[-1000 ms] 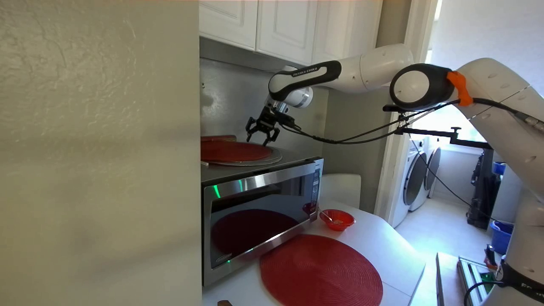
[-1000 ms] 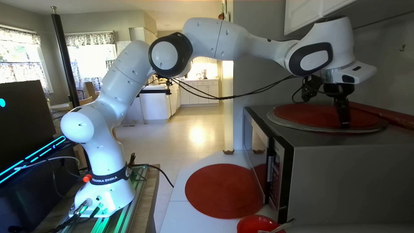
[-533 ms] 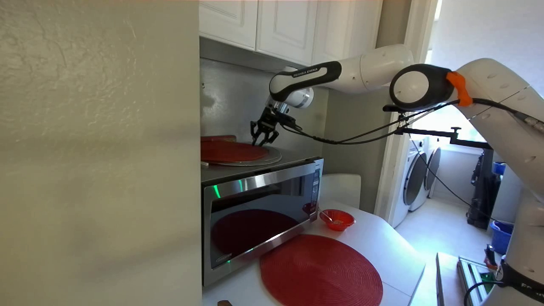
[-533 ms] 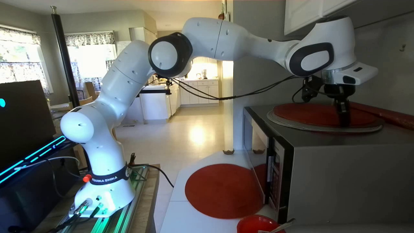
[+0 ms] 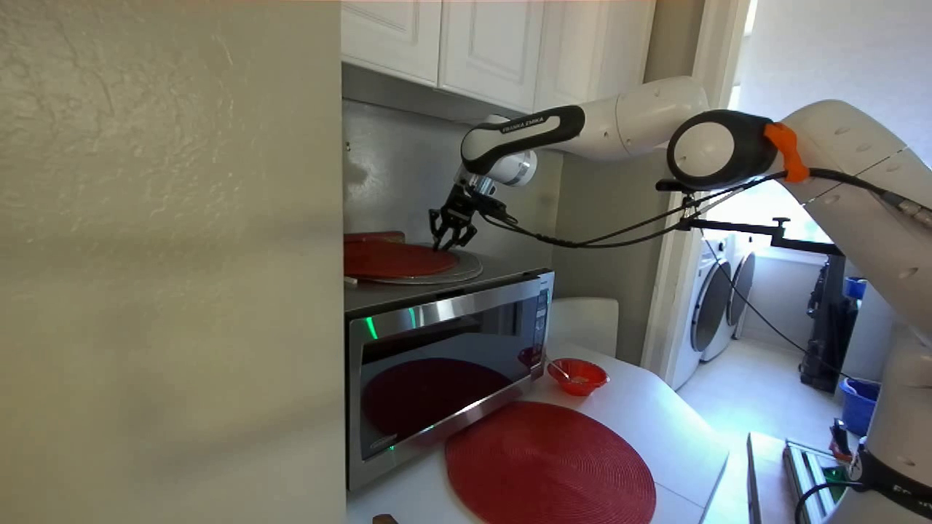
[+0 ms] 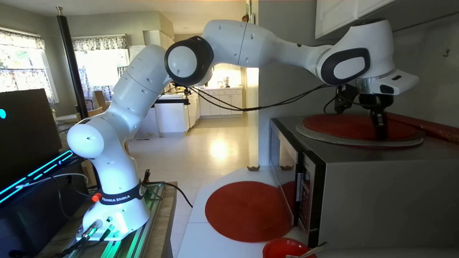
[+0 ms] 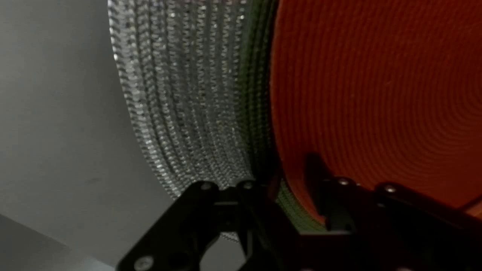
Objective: Put the orange object on the counter on top of the other orange object
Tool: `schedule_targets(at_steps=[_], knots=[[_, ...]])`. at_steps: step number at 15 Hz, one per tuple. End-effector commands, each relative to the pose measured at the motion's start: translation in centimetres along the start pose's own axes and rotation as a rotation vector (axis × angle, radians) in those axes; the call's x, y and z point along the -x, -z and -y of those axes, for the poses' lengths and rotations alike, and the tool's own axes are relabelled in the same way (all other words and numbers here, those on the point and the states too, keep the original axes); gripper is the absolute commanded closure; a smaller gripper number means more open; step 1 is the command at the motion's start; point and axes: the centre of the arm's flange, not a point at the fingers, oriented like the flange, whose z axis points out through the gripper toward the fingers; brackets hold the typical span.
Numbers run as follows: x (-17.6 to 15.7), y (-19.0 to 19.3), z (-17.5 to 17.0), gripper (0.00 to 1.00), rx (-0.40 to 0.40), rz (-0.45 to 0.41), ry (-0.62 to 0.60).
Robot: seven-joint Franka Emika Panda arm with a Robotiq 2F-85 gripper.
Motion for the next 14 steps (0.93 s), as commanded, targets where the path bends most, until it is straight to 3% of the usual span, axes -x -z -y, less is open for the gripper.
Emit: schedule_targets(at_steps=[1, 7, 11, 14], knots=[[0.6, -0.9, 0.0, 0.97, 0.008, 0.028, -0.005], [0.6, -0.5, 0.1, 0.98, 0.001, 0.028, -0.007], [2.0, 3.2, -0.2, 0.98, -0.026, 0.041, -0.044], [4.5, 6.1, -1.7, 0.98, 0.022, 0.093, -0.027]])
